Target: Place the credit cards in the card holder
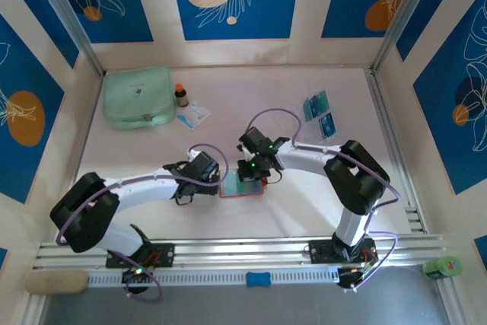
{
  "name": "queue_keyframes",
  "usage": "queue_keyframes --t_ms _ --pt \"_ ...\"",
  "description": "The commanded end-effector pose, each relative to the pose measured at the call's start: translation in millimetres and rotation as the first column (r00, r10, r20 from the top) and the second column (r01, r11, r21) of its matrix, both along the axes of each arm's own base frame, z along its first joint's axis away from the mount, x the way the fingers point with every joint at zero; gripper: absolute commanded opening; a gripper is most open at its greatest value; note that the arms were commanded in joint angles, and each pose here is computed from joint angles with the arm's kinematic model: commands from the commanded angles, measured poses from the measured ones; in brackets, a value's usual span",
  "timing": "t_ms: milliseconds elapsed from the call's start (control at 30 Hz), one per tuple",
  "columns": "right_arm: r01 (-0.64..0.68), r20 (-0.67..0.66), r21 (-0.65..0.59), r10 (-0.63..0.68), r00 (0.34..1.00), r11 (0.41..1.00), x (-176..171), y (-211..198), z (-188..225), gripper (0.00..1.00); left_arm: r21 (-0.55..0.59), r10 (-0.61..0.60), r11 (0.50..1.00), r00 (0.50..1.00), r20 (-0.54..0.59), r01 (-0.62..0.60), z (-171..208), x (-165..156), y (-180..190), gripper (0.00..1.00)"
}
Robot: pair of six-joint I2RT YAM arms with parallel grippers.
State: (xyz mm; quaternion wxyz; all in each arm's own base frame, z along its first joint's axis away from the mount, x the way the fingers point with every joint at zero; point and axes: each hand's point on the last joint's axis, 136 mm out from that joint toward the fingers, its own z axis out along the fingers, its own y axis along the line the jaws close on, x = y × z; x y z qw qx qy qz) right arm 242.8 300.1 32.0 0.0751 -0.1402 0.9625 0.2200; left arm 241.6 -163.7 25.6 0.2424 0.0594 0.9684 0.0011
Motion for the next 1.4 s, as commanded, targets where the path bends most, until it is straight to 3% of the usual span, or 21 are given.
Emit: queue_keyframes --t_ms 0,433,667,1000,1367 --pt "-0.015 -0.006 0.004 0.015 1.000 1.000 -3 -1 -2 0.00 0.000 -0.008 1.000 1.000 0.003 0.008 4 7 -4 1.00" --pt "-0.061 -0.058 0.027 0.063 0.996 0.998 -16 27 -14 0.00 -0.005 -0.023 1.000 1.000 -0.018 0.023 -4 8 -11 1.00" --pt "-0.080 -0.039 0.051 0.082 0.996 0.995 -14 39 1 0.00 0.000 -0.022 1.000 1.000 -0.016 0.022 -3 7 -7 1.00" --pt "-0.020 0.018 0.056 0.019 1.000 0.998 1 14 27 0.00 0.018 0.048 0.999 0.997 0.054 -0.050 25 1 18 1.00" --pt "0.004 -0.025 0.035 -0.003 1.000 0.999 -3 6 8 0.00 0.037 0.017 0.999 1.000 -0.001 -0.017 7 4 8 1.00"
